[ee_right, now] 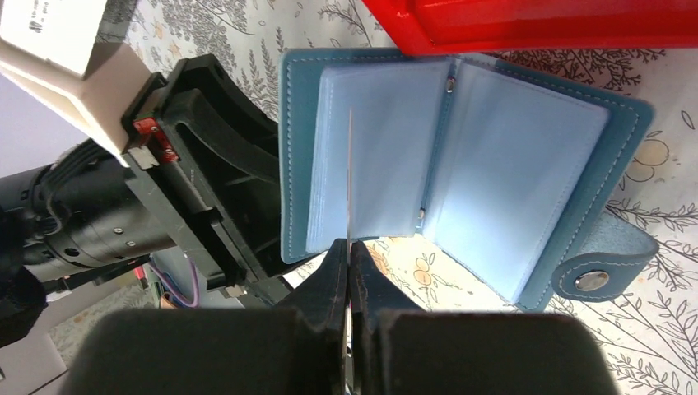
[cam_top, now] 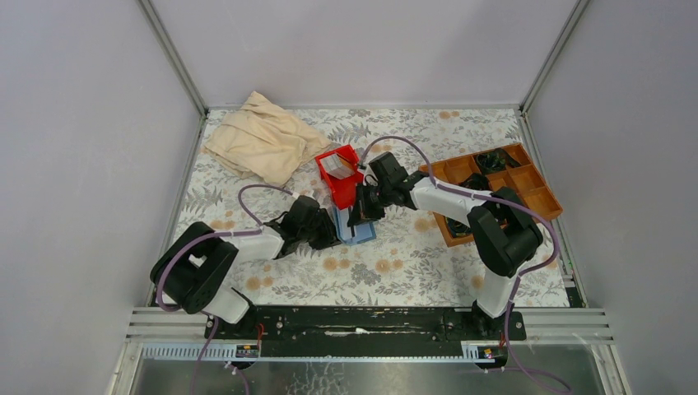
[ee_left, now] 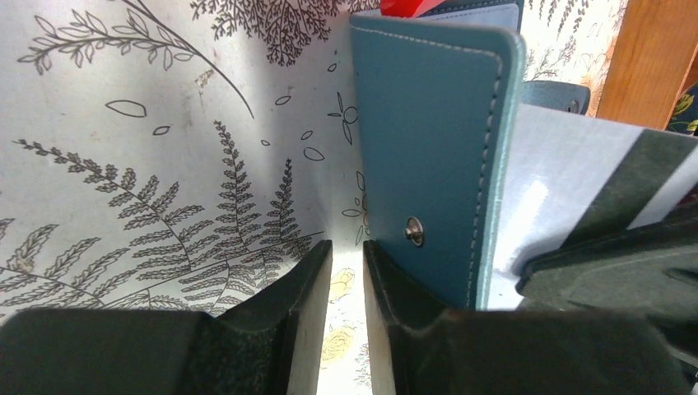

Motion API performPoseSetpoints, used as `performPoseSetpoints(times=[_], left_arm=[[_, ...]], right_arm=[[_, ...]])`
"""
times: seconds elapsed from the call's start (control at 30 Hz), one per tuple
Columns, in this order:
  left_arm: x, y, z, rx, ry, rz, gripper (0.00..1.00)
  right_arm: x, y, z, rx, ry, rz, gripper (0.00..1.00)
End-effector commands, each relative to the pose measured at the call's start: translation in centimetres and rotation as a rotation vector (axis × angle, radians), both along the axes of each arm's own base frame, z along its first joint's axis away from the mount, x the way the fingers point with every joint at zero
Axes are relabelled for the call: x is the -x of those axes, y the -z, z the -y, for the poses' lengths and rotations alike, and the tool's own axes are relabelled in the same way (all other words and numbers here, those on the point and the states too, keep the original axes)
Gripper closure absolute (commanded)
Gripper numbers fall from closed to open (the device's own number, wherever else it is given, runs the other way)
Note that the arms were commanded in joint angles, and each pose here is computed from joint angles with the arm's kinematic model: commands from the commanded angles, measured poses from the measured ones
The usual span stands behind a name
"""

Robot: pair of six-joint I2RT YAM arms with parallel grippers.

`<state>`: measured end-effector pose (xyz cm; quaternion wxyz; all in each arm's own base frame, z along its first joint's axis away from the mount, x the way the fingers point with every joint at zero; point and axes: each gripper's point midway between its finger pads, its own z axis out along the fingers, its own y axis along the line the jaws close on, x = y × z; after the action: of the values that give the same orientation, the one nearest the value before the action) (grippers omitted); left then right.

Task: Put the credit cards into the card holder
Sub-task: Open the card holder at the center of the board.

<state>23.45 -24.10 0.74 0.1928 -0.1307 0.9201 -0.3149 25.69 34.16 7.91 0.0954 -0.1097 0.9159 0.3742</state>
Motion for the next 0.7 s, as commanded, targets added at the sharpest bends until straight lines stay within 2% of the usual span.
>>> performPoseSetpoints(times=[0.0, 0.37, 0.67], left_arm=[[7.0, 7.4, -8.2, -0.365, -0.05, -0.27, 0.69], [8.8, 6.1, -8.2, -0.375, -0.044, -0.339, 0.68], [8.0, 2.5, -7.5, -0.437, -0.021, -0.323, 0.66]], right_arm=[[0.6, 0.3, -0.7, -0.03, -0.054, 0.02, 1.0], [0.7, 2.3, -0.9, -0.027, -0.057, 0.004, 1.0], [0.5, 2.5, -1.3, -0.024, -0.056, 0.026, 1.0]])
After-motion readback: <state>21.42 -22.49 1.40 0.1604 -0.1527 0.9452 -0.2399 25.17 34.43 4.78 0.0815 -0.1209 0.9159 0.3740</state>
